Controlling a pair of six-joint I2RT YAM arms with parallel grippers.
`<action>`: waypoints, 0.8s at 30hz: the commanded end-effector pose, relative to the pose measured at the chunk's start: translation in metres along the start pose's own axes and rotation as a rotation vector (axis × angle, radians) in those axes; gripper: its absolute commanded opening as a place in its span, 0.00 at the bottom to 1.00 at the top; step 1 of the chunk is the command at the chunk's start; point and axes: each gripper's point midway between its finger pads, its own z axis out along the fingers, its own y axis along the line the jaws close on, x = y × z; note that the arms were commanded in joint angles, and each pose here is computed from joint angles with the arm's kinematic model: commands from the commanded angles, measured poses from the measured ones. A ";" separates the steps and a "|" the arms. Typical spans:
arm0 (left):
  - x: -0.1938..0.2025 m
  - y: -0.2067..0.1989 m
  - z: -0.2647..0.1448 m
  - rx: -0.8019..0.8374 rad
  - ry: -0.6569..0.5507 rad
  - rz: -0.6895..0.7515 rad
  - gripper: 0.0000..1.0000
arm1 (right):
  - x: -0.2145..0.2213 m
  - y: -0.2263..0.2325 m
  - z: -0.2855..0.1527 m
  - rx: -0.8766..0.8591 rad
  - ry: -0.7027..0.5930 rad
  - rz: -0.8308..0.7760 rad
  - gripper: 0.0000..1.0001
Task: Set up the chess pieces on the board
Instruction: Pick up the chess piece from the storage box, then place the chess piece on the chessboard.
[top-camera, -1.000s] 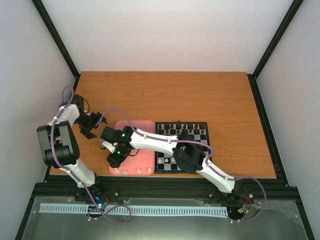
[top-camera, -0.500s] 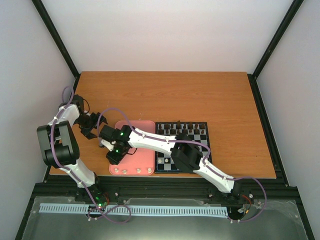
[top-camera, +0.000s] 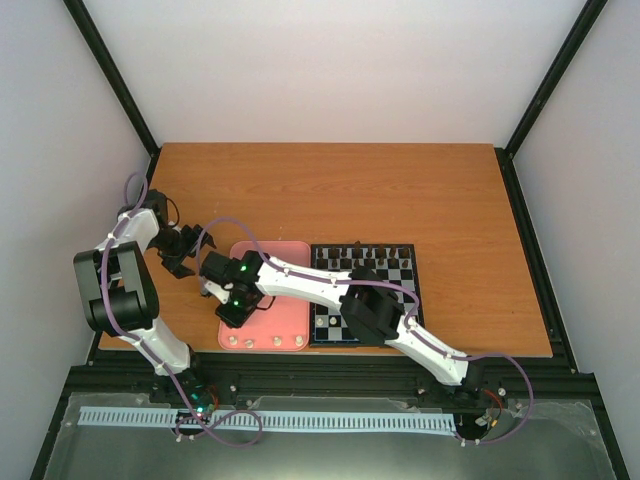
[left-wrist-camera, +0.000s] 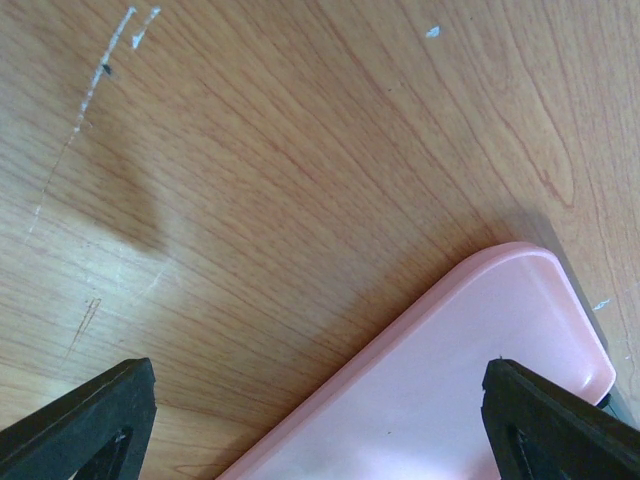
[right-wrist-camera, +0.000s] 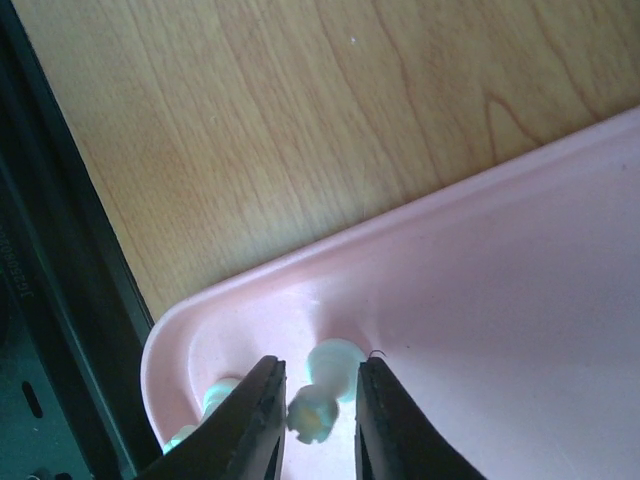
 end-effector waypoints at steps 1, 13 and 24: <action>-0.001 -0.003 -0.004 0.018 -0.008 -0.010 1.00 | 0.002 -0.003 0.006 -0.002 0.018 0.004 0.15; 0.000 -0.005 -0.005 0.029 -0.008 -0.010 1.00 | 0.004 -0.080 -0.098 0.277 -0.149 0.217 0.03; 0.003 -0.007 -0.007 0.052 -0.012 -0.009 1.00 | 0.218 -0.183 -0.204 0.464 -0.143 0.799 0.03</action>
